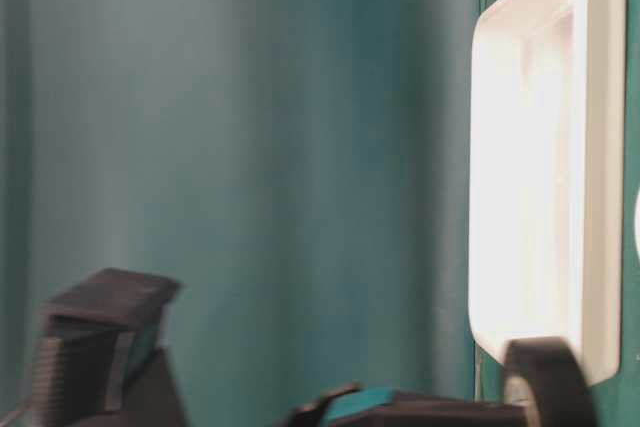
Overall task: Pick up the tape from a random location and place it into the white case.
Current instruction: 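Lower the left gripper into the black roll's hole and close, then lift the black roll and carry it over the white tray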
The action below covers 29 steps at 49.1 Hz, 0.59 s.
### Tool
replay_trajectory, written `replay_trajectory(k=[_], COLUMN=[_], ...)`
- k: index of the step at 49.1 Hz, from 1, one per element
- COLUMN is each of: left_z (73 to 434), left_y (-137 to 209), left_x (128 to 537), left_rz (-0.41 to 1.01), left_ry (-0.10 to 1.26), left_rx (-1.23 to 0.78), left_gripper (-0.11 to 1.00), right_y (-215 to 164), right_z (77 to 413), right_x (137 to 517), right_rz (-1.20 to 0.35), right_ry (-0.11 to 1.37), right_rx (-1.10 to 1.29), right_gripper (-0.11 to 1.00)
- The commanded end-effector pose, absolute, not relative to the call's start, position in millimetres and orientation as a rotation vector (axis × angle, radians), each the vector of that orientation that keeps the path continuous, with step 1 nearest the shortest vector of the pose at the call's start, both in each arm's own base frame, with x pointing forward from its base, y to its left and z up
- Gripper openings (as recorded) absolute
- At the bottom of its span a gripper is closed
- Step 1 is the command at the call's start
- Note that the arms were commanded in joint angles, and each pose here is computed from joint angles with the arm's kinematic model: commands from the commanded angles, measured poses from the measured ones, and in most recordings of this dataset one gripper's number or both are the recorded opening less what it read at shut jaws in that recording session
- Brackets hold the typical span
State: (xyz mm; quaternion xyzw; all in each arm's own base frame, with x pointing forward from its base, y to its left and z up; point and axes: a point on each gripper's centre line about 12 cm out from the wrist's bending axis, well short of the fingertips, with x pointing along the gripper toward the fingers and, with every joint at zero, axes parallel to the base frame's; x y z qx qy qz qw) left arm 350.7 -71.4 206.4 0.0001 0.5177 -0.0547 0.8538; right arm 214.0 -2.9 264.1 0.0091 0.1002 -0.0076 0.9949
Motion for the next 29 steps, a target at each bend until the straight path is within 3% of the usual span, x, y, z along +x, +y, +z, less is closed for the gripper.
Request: replay_trajectory(k=[1,16,29], left_z=[238,292,309], left_y=[-73,-70,-68], left_x=[352,340,332], left_rz=[-0.125,-0.128,-0.129], left_ry=[1.027,0.97,0.961], left_rx=[-0.005,-0.007,-0.007], left_gripper=[0.19,0.19,0.19], right_y=[-3,-3,-3], right_z=[274,274,275], right_x=[217,218,218], right_rz=[-0.015,-0.015,-0.016], right_ry=[0.179,0.178,0.175], right_rx=[0.017,0.017,0.017], right_gripper=[0.92,0.92,0.92])
